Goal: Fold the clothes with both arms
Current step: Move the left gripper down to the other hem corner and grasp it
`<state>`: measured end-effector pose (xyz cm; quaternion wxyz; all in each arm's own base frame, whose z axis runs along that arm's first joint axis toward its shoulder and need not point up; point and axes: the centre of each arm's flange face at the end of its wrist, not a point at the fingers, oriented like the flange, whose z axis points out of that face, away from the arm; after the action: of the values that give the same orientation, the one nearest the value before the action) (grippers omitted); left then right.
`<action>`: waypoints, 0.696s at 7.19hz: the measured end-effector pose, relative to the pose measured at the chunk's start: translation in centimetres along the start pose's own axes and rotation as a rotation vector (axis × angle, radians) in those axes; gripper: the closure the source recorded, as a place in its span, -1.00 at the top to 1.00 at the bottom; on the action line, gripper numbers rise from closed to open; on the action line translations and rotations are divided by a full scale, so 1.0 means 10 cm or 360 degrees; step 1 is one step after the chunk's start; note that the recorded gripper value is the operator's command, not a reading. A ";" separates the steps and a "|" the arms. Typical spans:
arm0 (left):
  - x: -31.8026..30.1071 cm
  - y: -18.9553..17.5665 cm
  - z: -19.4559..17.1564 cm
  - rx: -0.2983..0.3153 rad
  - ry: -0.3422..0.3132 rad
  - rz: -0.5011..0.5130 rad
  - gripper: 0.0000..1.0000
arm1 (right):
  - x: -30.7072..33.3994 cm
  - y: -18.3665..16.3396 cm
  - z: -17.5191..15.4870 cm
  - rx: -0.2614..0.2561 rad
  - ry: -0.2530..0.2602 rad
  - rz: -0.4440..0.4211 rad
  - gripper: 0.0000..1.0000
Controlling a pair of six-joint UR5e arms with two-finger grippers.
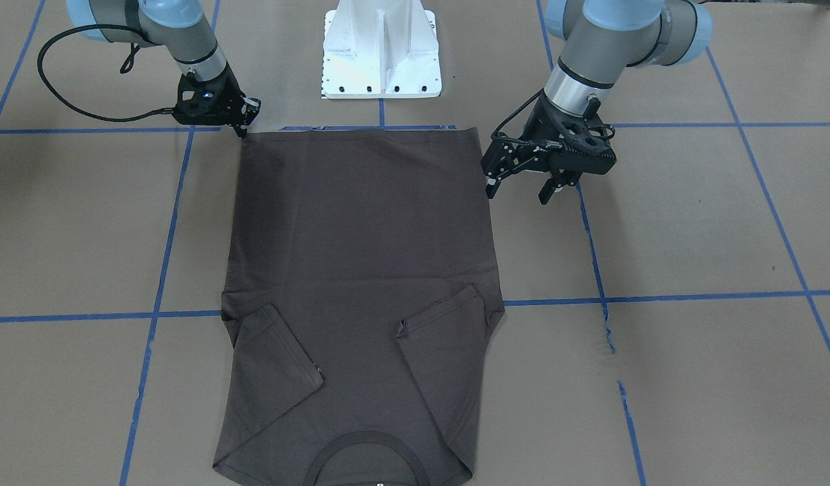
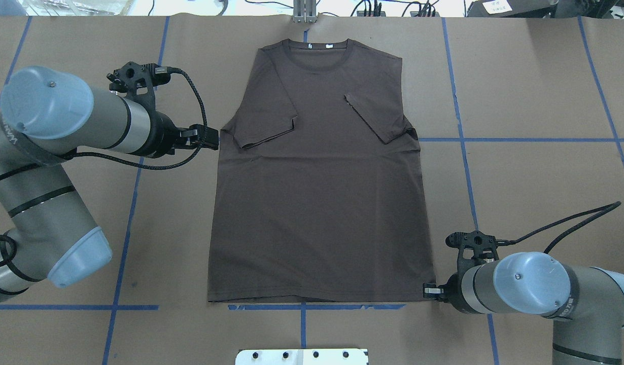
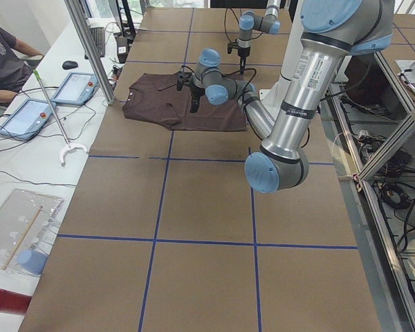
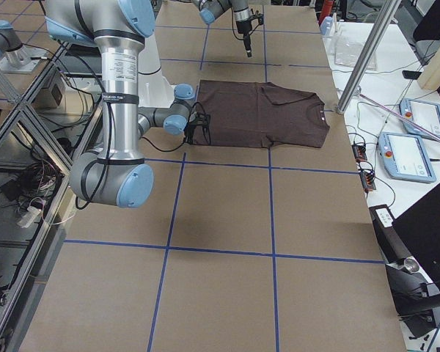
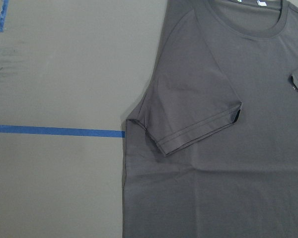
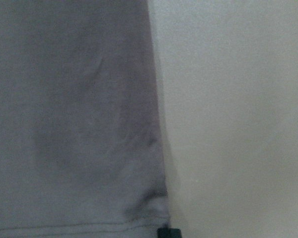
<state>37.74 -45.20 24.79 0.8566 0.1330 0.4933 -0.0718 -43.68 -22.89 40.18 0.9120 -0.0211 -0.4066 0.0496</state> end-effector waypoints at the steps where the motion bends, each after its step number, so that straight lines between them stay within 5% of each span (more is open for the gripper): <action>1: -0.05 0.02 -0.01 0.0001 -0.0006 -0.0025 1.00 | -0.03 0.01 -0.10 0.0000 -0.0029 -0.0003 -1.00; 3: -0.15 0.39 0.03 -0.0030 -0.0030 -0.0249 1.00 | -0.07 0.01 -0.25 0.0003 -0.0072 -0.0008 -1.00; 5: 0.05 1.33 0.34 -0.0106 -0.0085 -0.0515 0.94 | -0.10 -0.01 -0.29 0.0010 -0.0092 -0.0016 -1.00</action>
<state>44.13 -33.52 28.10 0.8506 0.0215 0.4874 -0.1960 -42.19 -23.07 37.48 0.9002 -0.0147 -0.4327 0.0469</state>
